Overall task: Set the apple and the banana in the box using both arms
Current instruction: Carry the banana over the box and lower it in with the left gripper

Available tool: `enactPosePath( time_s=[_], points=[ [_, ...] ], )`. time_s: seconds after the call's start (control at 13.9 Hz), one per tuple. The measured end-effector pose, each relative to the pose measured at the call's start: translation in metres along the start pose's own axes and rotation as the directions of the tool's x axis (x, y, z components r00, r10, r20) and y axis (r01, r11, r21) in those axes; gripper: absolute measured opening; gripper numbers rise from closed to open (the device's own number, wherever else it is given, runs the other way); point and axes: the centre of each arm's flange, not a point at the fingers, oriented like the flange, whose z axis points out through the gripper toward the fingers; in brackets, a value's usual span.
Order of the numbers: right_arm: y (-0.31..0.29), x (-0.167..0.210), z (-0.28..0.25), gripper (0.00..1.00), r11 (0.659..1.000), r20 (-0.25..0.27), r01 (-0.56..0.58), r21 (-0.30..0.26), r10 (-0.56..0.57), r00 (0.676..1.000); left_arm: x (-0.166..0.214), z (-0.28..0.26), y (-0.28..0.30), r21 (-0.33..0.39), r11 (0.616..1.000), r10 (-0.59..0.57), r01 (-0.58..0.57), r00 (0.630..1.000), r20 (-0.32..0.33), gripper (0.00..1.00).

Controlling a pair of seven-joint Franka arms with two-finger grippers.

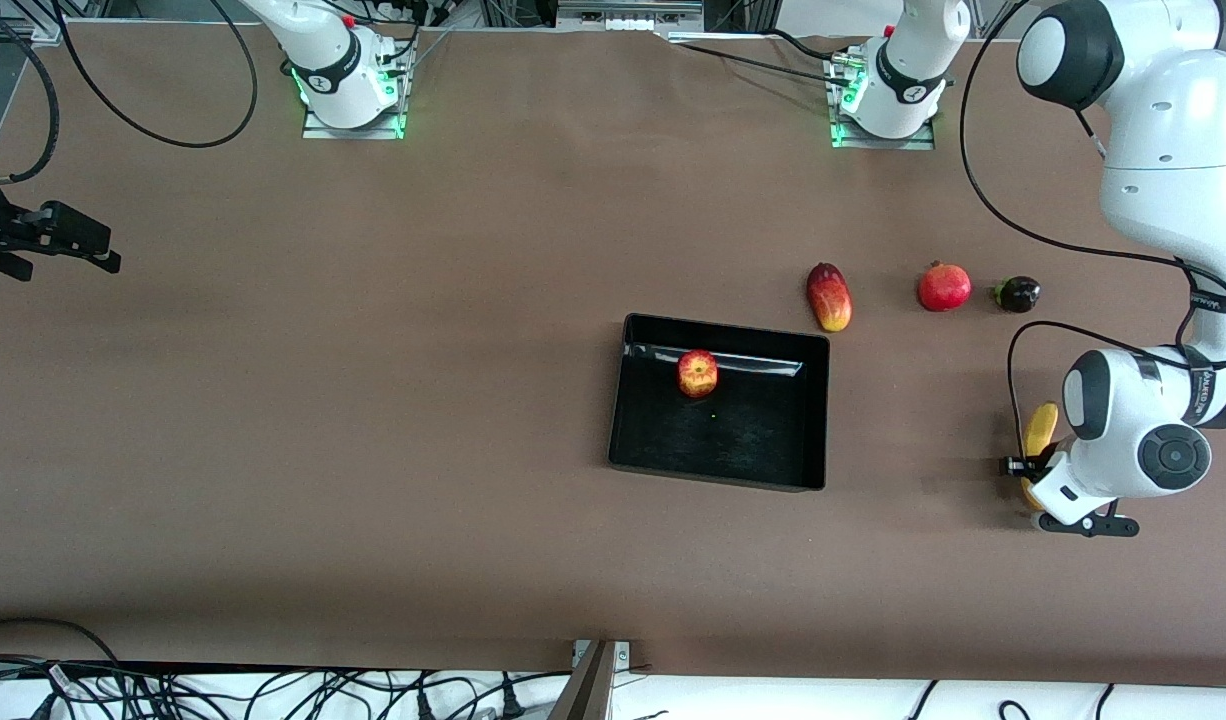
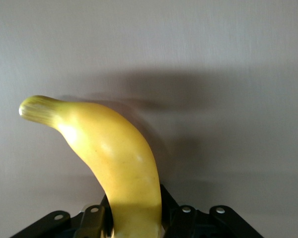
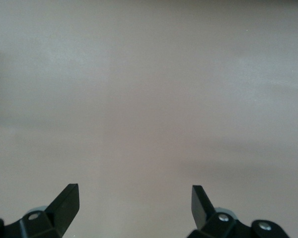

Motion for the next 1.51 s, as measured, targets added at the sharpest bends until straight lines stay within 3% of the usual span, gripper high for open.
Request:
enactPosePath(
  time_s=[0.14,0.29,0.58,0.72,1.01,1.51],
  points=[
    [0.0,0.0,0.0,1.0,1.0,0.0,0.001,0.0,-0.001,1.0,-0.008,-0.033,0.024,-0.04,0.999,-0.02,0.023,0.998,0.06,0.35],
    [0.0,0.0,0.0,1.0,1.0,0.001,0.001,0.0,-0.001,1.0,-0.011,-0.081,0.074,-0.11,0.99,-0.085,0.093,0.994,0.07,0.35],
    [0.0,0.0,0.001,1.0,1.0,0.002,0.001,0.0,-0.001,1.0,-0.033,-0.164,0.229,-0.228,0.944,-0.219,0.238,0.97,0.108,0.35],
    [0.0,0.0,0.001,1.0,1.0,0.002,0.001,0.0,-0.001,1.0,-0.052,-0.179,0.307,-0.226,0.937,-0.243,0.266,0.962,0.126,0.35],
    [0.0,0.001,0.001,1.0,1.0,0.003,0.001,0.0,-0.001,1.0,-0.077,-0.171,0.402,-0.212,0.936,-0.26,0.282,0.957,0.127,0.35],
    [-0.002,0.009,0.007,1.0,1.0,-0.016,0.006,-0.004,-0.006,1.0,-0.042,-0.093,0.396,-0.248,0.905,-0.329,0.345,0.939,0.104,0.35]
  ],
)
